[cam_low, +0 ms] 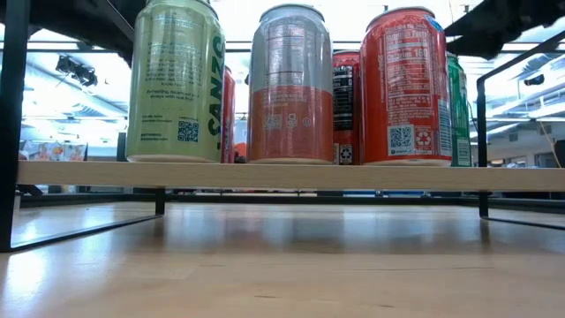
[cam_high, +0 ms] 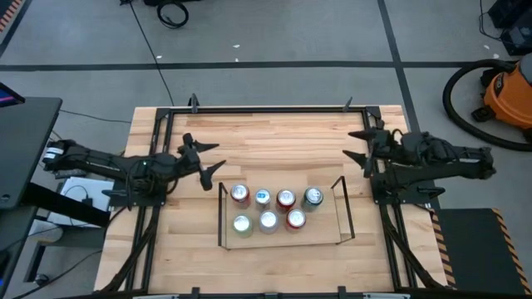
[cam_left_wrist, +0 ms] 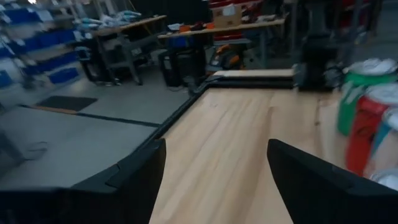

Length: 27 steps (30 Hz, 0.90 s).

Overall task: Place canned beverage on shelf
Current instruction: Return to Home Position

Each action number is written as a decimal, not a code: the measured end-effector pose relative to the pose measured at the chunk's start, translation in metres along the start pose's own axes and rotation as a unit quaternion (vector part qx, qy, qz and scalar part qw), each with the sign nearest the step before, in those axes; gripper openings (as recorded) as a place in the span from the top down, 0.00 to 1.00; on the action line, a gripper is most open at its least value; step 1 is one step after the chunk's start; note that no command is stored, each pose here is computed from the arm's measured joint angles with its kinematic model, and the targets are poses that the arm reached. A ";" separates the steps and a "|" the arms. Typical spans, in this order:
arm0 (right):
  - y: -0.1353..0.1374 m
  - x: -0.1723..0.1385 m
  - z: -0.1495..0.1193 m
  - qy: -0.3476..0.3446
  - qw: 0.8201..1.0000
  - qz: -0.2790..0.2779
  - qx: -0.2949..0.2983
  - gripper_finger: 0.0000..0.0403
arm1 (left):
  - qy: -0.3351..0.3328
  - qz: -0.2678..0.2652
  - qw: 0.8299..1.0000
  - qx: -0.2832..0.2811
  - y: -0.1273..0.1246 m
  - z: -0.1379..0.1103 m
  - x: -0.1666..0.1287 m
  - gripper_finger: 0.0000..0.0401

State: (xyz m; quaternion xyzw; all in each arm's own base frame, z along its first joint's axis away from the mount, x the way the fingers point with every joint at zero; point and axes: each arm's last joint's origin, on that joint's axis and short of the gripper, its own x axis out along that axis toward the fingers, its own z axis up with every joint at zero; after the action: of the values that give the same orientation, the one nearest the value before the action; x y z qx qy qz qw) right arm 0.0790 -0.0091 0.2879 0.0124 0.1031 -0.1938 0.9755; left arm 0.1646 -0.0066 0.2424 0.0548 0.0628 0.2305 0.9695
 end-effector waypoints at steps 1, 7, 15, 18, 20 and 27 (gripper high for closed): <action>-0.002 -0.003 -0.002 -0.007 1.000 -0.005 0.008 0.20 | 0.000 0.007 1.000 0.011 0.001 -0.002 -0.002 0.28; -0.012 -0.019 -0.016 -0.061 0.995 -0.011 0.079 0.20 | -0.014 0.010 0.999 0.041 0.011 -0.015 -0.017 0.28; -0.017 -0.027 -0.026 -0.114 0.987 -0.025 0.110 0.20 | -0.019 0.000 0.999 0.025 0.022 -0.021 -0.034 0.28; -0.015 -0.021 -0.023 -0.146 0.981 -0.030 0.127 0.20 | -0.023 -0.025 0.999 -0.001 0.021 -0.027 -0.036 0.28; -0.013 -0.016 -0.025 -0.167 0.978 -0.030 0.120 0.20 | -0.017 -0.034 0.999 -0.011 0.020 -0.035 -0.035 0.28; -0.006 0.004 -0.046 -0.219 0.968 -0.025 0.119 0.20 | -0.030 -0.088 0.995 -0.035 0.014 -0.054 -0.034 0.28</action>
State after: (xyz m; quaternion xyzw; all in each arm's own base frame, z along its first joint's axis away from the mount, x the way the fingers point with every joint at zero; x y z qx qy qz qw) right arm 0.0714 -0.0132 0.2420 0.0827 -0.1365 -0.2272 0.9607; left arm 0.1204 -0.0051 0.1945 0.0221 0.0299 0.1443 0.9888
